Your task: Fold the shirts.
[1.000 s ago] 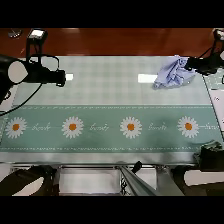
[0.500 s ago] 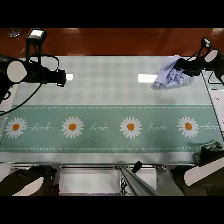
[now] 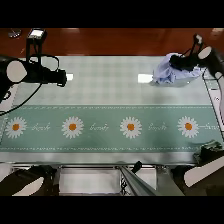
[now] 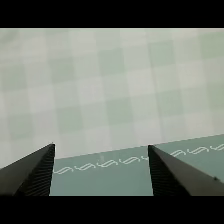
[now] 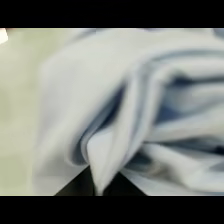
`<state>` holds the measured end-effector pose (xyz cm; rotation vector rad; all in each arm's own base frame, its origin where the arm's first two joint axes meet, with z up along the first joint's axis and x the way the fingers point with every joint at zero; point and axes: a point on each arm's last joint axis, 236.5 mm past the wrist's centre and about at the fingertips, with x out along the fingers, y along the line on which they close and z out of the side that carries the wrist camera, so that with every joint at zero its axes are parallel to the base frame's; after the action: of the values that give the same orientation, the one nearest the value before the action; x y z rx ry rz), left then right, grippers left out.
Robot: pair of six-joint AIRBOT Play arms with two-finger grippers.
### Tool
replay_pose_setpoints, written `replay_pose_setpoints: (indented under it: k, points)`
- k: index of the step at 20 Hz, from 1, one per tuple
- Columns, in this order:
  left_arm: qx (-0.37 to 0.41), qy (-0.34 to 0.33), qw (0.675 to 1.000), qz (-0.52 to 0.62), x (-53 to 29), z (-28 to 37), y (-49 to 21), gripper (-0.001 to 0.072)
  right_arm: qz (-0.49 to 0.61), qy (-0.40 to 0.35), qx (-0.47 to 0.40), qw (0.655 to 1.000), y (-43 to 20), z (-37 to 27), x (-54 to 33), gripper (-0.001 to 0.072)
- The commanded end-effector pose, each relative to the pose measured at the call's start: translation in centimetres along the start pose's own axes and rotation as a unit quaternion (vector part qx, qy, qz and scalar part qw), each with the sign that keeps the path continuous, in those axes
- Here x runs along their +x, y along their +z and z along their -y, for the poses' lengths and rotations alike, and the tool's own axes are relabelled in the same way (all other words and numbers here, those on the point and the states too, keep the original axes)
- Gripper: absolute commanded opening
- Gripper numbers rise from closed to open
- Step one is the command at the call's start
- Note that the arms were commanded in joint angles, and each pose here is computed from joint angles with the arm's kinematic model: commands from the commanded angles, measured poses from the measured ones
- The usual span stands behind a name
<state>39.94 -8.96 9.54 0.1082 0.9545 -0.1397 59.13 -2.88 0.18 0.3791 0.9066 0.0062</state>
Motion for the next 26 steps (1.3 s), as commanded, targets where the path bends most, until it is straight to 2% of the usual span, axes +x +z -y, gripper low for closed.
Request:
replay_pose_setpoints:
  k: [1,4,7,9,11,13,16,21,26]
  points:
    - [-0.001,0.001,1.0,-0.005,-0.8,0.0,0.1,0.0706,0.099,0.035,-0.093,0.99,6.6,-6.1,-11.6,0.0019]
    - [-0.005,0.005,1.0,-0.019,-4.0,-0.4,1.0,0.0705,0.235,0.07,-0.172,0.954,9.8,-13.3,-26.4,0.0019]
    - [-0.014,0.001,0.999,0.03,-9.9,-0.6,4.5,0.0706,0.331,0.101,-0.207,0.915,8.5,-18.0,-39.6,0.0019]
    - [-0.023,-0.018,0.995,0.094,-14.9,-0.2,7.2,0.0705,0.357,0.119,-0.216,0.901,6.2,-19.5,-45.4,0.0019]
    - [-0.029,-0.051,0.987,0.15,-19.7,0.8,8.7,0.0706,0.334,0.134,-0.219,0.907,3.1,-19.9,-47.5,0.0019]
    - [-0.031,-0.081,0.981,0.173,-22.7,1.8,8.2,0.0705,0.255,0.139,-0.229,0.929,-1.0,-19.6,-46.5,0.0019]
    - [-0.018,-0.094,0.988,0.124,-23.2,2.4,5.0,0.0705,0.133,0.144,-0.228,0.954,-6.2,-18.9,-43.0,0.0019]
    - [-0.015,-0.089,0.994,0.063,-20.9,2.4,2.3,0.0705,-0.014,0.209,-0.233,0.95,-16.3,-23.9,-31.4,0.0019]
    - [-0.014,-0.087,0.996,0.0,-17.0,2.7,-0.6,0.0705,-0.07,0.254,-0.227,0.938,-26.6,-28.3,-23.4,0.002]
